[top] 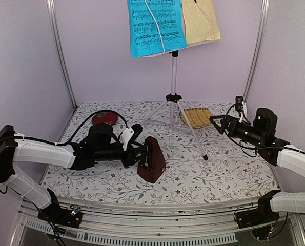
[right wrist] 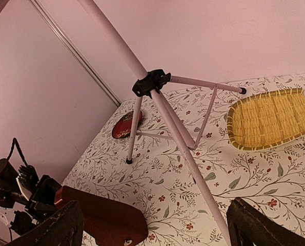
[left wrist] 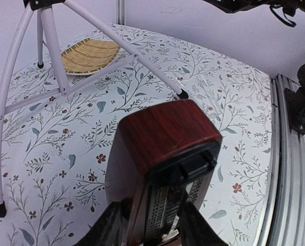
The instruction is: Pack up the instrument practice props
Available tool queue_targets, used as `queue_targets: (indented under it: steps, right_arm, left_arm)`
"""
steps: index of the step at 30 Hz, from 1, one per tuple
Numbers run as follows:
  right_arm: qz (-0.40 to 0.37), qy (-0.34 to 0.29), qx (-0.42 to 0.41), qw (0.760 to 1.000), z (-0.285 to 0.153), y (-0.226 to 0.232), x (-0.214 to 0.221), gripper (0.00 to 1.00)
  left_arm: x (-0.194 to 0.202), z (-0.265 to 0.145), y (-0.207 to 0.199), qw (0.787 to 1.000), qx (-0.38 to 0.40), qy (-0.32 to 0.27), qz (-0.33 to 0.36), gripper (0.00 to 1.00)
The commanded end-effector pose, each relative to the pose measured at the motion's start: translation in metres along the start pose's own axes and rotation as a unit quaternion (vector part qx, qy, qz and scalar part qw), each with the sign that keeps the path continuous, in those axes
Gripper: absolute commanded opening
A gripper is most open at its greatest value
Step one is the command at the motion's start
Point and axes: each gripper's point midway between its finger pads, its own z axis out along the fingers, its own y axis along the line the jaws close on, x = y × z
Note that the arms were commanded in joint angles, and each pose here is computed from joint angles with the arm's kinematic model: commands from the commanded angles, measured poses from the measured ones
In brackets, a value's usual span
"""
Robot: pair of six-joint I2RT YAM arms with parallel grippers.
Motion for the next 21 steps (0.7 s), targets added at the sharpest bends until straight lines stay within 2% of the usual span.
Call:
queue_targets:
  steps: [1, 7, 11, 15, 18, 21]
  right_arm:
    - [0.001, -0.004, -0.007, 1.000, 0.000, 0.001, -0.001, 0.99]
    - [-0.006, -0.010, -0.032, 0.999, -0.004, 0.013, -0.006, 0.99]
    - [0.009, -0.004, -0.057, 0.998, -0.007, 0.021, -0.001, 0.99]
    - [0.045, 0.050, -0.089, 0.994, 0.005, 0.030, 0.026, 0.94]
    - [0.051, 0.085, -0.093, 0.991, 0.019, 0.043, 0.052, 0.94]
    - [0.055, 0.126, -0.095, 0.986, 0.032, 0.057, 0.084, 0.95]
  left_arm:
    - [-0.007, -0.005, -0.002, 1.000, 0.008, -0.017, -0.003, 0.46]
    - [-0.020, -0.019, 0.000, 0.998, -0.003, -0.050, -0.035, 0.73]
    - [-0.019, -0.034, 0.002, 0.993, 0.002, -0.070, -0.097, 0.83]
    - [0.001, -0.042, 0.004, 0.984, 0.009, -0.069, -0.166, 0.86]
    - [0.024, -0.043, 0.011, 0.973, 0.004, -0.054, -0.225, 0.86]
    - [0.035, -0.042, 0.014, 0.966, 0.011, -0.045, -0.255, 0.85]
